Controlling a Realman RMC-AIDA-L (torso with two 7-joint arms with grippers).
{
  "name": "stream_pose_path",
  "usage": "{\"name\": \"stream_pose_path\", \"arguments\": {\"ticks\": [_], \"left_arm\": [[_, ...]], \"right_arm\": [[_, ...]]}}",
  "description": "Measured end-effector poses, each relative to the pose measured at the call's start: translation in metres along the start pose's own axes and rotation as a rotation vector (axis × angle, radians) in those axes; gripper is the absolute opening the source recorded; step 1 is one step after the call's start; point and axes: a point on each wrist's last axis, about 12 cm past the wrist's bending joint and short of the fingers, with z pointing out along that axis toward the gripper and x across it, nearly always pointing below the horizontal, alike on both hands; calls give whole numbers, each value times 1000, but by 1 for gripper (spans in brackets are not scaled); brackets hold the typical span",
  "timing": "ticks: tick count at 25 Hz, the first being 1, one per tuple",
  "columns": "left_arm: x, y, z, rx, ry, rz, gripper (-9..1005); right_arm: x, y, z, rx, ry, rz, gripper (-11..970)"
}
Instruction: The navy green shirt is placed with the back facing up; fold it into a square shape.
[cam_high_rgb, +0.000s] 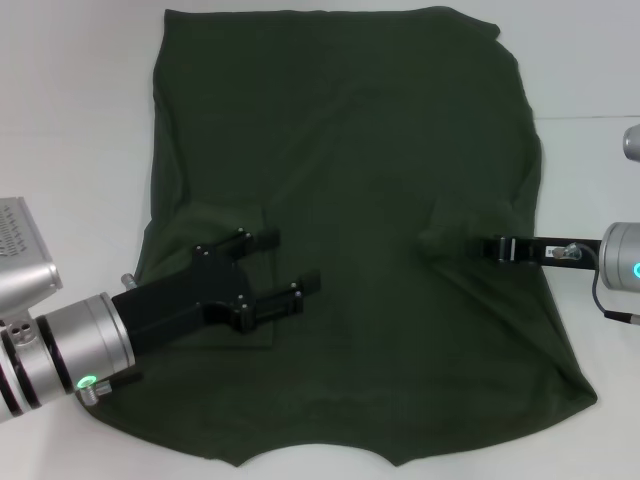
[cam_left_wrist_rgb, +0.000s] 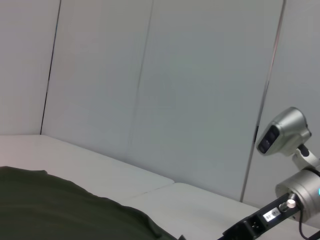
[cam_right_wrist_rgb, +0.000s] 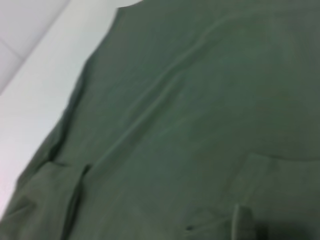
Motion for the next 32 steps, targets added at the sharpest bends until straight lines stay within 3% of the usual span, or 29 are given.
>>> {"name": "stream_pose_path", "arguments": {"ticks": [12,26,32], "left_arm": [[-1,6,-18,-65,-33,0,823],[5,5,-30,-97,-43,-18,823],[11,4,-41,-123,-36,-37,824]], "right_arm": [[0,24,9,-130,25,-53,36],[7,29,6,-197,29,-82,84],[8,31,-2,-257,-3,-97,359]]}}
